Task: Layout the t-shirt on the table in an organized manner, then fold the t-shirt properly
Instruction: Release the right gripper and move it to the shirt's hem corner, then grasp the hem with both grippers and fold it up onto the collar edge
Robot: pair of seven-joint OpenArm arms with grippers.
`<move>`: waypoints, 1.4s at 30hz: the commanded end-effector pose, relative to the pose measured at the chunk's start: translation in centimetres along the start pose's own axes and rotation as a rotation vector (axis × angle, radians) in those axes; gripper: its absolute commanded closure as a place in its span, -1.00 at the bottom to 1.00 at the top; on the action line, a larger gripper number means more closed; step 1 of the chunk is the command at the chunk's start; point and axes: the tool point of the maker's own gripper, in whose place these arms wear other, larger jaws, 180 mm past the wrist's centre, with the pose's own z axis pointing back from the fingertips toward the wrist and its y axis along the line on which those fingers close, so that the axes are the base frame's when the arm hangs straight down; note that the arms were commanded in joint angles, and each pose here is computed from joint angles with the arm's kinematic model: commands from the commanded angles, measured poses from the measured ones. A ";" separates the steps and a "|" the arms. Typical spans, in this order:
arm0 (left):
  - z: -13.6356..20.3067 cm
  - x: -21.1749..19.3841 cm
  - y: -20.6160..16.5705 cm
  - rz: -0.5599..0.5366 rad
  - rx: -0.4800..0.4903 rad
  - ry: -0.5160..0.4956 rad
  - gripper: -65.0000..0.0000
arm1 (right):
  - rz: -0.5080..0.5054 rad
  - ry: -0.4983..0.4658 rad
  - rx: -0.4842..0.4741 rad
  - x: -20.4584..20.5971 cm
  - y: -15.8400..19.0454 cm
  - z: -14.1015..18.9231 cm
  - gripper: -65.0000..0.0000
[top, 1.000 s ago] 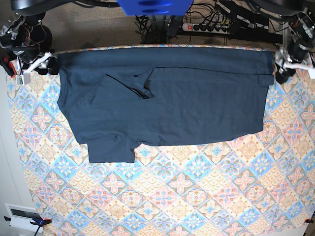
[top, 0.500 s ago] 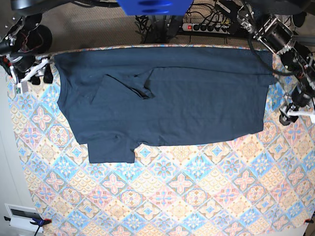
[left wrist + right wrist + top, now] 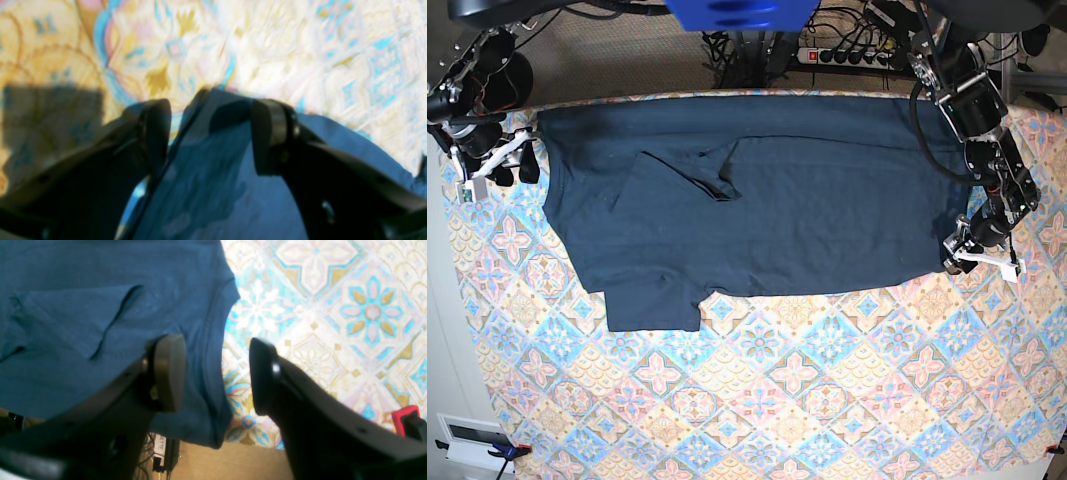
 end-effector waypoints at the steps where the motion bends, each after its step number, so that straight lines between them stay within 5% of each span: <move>1: -0.2 1.1 -0.2 0.009 -0.004 -0.017 -0.14 | 0.024 -0.039 -0.007 1.3 -0.3 0.5 0.09; 5: -1.1 0.0 -0.7 0.041 -0.021 0.006 -0.06 | 0.025 -0.041 -0.006 1.3 -0.3 0.5 0.09; 12: 1.3 1.3 -5.7 -0.064 -0.171 -0.041 1.00 | 0.035 -0.074 0.002 2.8 -0.1 0.1 0.09; 21: 4.8 1.6 -5.3 -0.171 -0.153 -0.111 1.00 | 0.287 -0.133 0.138 10.5 4.4 -3.0 0.09; 28: 7.1 1.6 -5.3 -0.236 -0.142 -0.170 1.00 | 0.479 0.012 0.049 11.8 5.0 -7.6 0.09; 33: 7.4 1.4 -5.0 -0.238 -0.137 -0.190 1.00 | 0.576 0.041 0.134 12.5 8.3 -12.1 0.08; 42: 7.5 1.4 -4.9 -0.236 -0.136 -0.189 1.00 | 0.473 0.067 0.216 13.2 7.9 -17.8 0.08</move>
